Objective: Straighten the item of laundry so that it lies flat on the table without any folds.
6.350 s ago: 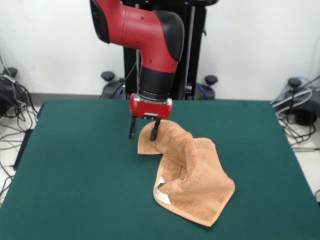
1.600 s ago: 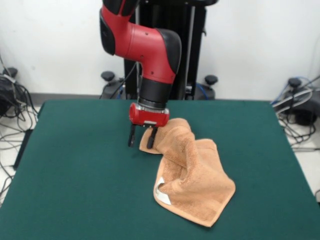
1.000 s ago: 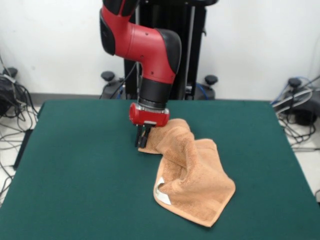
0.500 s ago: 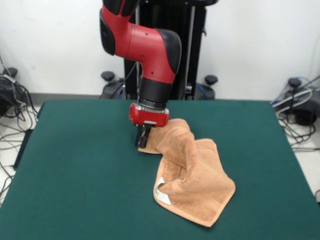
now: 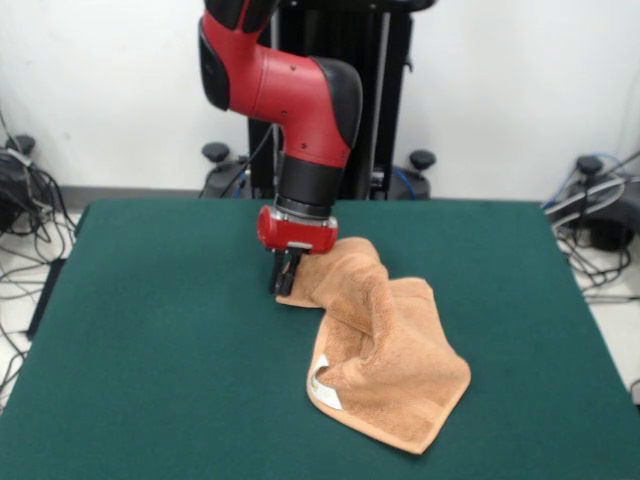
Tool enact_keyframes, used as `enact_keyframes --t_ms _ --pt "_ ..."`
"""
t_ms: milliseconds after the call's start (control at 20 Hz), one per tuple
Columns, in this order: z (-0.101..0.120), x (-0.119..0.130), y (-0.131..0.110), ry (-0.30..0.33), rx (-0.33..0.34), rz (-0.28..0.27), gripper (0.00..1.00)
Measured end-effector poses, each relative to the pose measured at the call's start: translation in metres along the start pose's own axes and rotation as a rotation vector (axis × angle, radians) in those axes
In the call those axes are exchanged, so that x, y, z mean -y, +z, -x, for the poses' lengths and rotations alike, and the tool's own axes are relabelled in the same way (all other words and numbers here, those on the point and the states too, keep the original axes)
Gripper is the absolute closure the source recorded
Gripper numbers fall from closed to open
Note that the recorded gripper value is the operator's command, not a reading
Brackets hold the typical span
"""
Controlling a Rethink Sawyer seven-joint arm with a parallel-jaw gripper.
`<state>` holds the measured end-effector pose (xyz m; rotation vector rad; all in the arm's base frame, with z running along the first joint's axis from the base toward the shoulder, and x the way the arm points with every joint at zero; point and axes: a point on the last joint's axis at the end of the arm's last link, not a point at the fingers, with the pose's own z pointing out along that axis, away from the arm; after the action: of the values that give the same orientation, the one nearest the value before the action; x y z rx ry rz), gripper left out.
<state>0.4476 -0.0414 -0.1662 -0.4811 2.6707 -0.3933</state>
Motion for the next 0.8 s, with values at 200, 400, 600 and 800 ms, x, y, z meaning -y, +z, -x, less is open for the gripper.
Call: enact_keyframes --t_ms 200,400,600,800 --pt "-0.0003 0.0006 0.0001 0.001 -0.001 -0.001 1.00" --pt "-0.0004 0.0008 0.0001 0.002 -0.001 -0.001 0.00" --pt "-0.0008 0.0015 0.0003 0.003 -0.001 -0.001 0.00" --pt "-0.0014 0.0026 0.0005 0.006 -0.002 -0.002 0.00"
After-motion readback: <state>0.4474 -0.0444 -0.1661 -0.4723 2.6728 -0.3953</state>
